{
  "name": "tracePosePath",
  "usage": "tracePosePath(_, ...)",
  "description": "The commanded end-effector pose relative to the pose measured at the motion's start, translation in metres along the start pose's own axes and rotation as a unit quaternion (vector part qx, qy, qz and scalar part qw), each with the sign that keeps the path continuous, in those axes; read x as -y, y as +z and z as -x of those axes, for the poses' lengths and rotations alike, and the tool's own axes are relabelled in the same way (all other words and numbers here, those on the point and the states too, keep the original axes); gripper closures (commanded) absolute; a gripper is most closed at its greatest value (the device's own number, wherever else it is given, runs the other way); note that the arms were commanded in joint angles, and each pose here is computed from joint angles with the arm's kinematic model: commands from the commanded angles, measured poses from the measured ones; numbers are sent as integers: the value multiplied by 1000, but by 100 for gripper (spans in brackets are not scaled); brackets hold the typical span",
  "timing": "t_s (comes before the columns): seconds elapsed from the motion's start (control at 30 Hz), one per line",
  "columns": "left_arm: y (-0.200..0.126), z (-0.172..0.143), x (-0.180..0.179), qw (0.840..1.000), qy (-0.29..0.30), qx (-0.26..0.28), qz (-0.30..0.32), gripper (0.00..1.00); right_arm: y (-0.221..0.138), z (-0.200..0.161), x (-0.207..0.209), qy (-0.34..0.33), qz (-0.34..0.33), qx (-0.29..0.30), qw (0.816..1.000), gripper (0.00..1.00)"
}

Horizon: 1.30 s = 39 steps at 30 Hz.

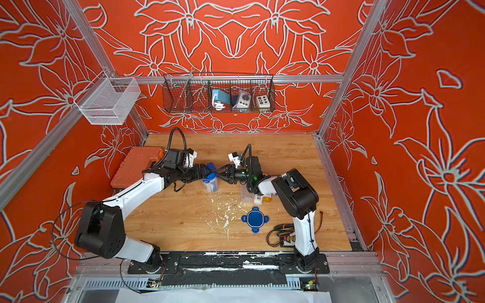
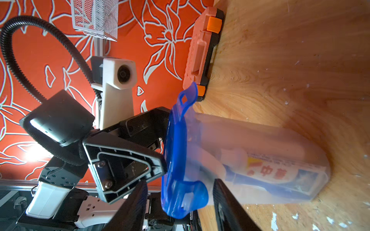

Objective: Take out toiletry kits
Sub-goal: Unfasten the latch on the container.

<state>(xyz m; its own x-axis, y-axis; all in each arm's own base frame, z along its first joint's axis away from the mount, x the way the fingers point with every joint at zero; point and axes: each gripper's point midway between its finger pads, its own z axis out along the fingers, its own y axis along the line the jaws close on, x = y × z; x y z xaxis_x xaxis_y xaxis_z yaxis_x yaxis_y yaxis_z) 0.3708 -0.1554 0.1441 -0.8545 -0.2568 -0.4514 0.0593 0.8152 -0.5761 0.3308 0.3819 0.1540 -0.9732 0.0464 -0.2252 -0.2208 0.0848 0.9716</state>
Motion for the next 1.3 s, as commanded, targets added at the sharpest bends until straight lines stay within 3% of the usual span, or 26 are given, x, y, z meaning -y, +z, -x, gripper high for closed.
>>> tracePosePath(0.0,6,-34,-37,996,-22,-48,68,21,1,-5,-10,-6,27,-6,1000,46)
tracePosePath(0.4,12,-60,-67,990,-49,-66,117,23,-6,-2,-21,3,80,14,997,69)
tracePosePath(0.6,13,-78,-84,986,-53,-78,140,24,-14,1,-35,-12,90,22,996,73)
tracePosePath(0.87,14,-89,-90,984,-60,-85,143,25,-27,2,-24,-6,63,34,997,79)
tracePosePath(0.97,12,-84,-84,986,-60,-80,135,24,-32,-3,-19,-10,27,34,999,77)
tracePosePath(1.07,10,-73,-71,989,-56,-75,114,18,-43,-12,-9,-26,-55,29,998,76)
tracePosePath(1.17,4,-55,-49,994,-49,-59,82,11,-63,-22,-1,-51,-171,21,984,68)
tracePosePath(1.27,-8,-29,-24,998,-38,-26,52,4,-87,-29,4,-85,-276,22,957,56)
